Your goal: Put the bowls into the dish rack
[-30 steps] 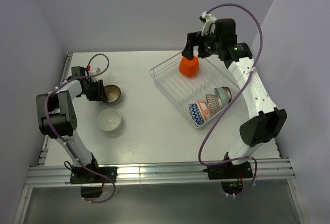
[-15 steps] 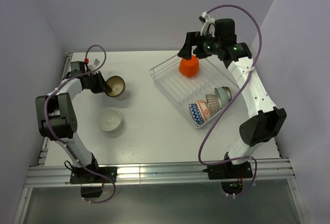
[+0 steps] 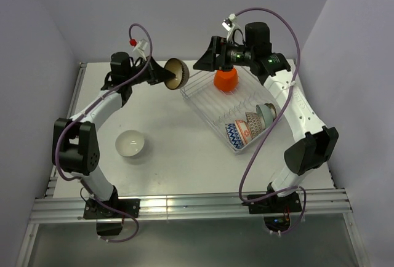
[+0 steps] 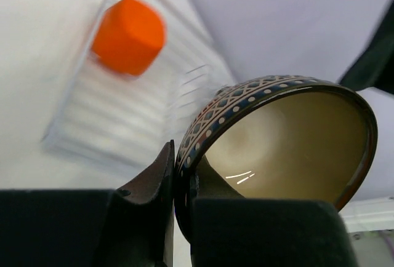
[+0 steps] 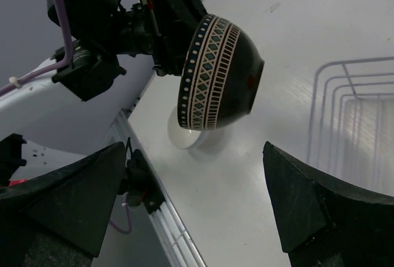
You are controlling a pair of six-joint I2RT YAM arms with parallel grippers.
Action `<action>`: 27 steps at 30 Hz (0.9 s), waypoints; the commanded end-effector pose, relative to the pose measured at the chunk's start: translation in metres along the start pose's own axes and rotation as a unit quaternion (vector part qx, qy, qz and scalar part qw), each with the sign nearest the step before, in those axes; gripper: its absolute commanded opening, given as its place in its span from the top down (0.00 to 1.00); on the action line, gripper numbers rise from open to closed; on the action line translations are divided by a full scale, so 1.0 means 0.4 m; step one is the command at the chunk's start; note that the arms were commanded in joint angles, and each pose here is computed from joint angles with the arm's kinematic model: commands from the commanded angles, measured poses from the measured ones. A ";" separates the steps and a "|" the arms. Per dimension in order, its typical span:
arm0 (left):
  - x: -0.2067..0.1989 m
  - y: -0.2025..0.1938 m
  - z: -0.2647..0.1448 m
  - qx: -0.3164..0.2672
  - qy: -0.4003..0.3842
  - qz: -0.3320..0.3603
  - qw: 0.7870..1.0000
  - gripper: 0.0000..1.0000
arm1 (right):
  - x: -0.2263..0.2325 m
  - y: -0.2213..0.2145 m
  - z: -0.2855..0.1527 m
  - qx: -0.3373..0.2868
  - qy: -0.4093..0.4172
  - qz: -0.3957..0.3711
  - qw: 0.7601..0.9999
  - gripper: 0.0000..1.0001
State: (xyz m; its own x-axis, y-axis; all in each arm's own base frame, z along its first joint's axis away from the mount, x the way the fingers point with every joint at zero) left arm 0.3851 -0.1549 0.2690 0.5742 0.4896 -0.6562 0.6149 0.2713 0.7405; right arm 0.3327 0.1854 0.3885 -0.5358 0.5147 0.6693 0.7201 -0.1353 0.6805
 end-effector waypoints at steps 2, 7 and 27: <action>-0.128 0.083 0.013 -0.077 -0.128 0.010 0.989 1.00 | 0.017 -0.006 0.029 0.009 0.047 0.035 0.998 0.01; -0.156 0.078 0.032 -0.073 -0.158 -0.003 0.985 1.00 | 0.008 -0.021 0.047 0.021 0.049 0.050 0.997 0.01; -0.164 0.053 0.058 -0.059 -0.165 -0.018 0.984 1.00 | 0.013 -0.012 0.089 0.028 0.070 0.056 0.996 0.04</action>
State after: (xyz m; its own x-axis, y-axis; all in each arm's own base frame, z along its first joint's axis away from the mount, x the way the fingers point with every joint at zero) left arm 0.3794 -0.1986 0.2957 0.6191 0.2418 -0.7472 0.6552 0.3656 0.6612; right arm 0.3378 0.2128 0.3646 -0.4482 0.4017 0.7986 0.8355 -0.1293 0.5340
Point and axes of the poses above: each gripper's point midway between its finger pads, its own z axis out along the fingers, its own x axis along the line the jaws close on, y = z × x, the point moved 9 cm from there along -z, back along the fingers, and after that the axes turned 4 degrees about z, right-handed, at the moved point
